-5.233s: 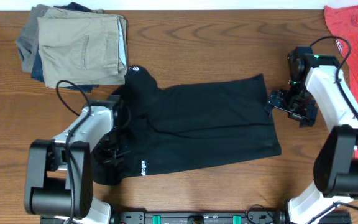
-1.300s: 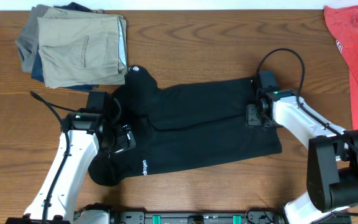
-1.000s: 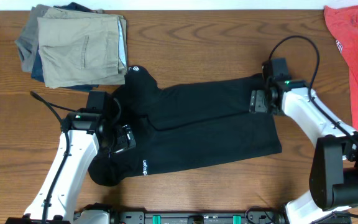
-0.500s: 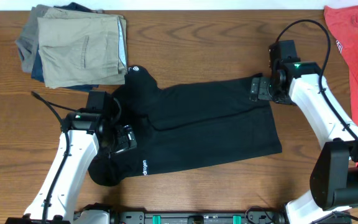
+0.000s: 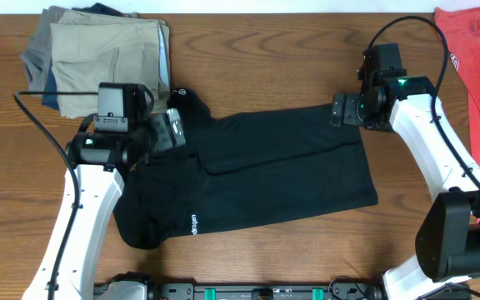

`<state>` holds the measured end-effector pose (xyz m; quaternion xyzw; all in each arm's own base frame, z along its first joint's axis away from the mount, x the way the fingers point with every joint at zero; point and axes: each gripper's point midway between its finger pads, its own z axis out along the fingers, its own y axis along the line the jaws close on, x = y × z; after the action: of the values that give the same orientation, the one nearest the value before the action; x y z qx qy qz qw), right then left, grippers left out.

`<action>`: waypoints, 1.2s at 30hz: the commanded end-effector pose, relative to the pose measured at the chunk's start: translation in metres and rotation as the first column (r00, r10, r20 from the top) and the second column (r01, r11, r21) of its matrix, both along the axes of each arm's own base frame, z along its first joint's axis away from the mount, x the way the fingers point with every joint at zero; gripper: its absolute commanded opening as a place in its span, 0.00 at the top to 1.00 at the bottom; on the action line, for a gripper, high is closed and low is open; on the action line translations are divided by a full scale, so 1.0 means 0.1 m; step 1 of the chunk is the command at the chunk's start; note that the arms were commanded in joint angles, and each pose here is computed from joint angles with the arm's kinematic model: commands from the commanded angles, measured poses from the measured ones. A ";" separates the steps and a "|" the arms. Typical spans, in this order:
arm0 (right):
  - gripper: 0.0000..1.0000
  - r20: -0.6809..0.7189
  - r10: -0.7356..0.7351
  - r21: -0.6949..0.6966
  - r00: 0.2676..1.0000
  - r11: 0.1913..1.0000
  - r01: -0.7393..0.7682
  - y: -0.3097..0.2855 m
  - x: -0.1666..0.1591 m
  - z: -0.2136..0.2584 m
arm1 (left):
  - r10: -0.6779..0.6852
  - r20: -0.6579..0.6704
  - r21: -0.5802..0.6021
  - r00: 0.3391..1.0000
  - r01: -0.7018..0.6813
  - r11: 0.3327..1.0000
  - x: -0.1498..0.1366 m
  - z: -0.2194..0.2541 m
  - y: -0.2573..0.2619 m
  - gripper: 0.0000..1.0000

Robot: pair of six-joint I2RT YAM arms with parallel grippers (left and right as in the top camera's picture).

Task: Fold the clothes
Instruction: 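Move the left gripper to the shirt's top left corner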

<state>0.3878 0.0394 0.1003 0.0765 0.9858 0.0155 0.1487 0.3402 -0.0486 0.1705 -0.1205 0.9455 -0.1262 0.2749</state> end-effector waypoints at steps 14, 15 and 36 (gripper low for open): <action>0.01 -0.053 0.048 -0.012 0.997 0.999 -0.049 -0.03 -0.14 0.04 | -0.178 0.034 0.137 0.983 0.172 0.975 0.83 -0.68 0.06 0.12; 0.01 -0.055 0.048 -0.012 0.997 0.999 -0.049 -0.03 -0.15 0.04 | -0.170 0.022 0.136 0.985 0.166 0.977 0.85 -0.73 0.10 0.12; 0.01 -0.109 0.048 -0.015 0.993 0.999 -0.050 -0.04 -0.30 -0.14 | -0.171 -0.175 0.086 0.970 0.188 0.978 0.77 -1.54 0.35 0.10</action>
<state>0.3599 0.0375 0.0857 0.0553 0.9940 0.0067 0.0939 0.4114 -0.0128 0.0187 -0.0387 0.9773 -0.0873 0.1892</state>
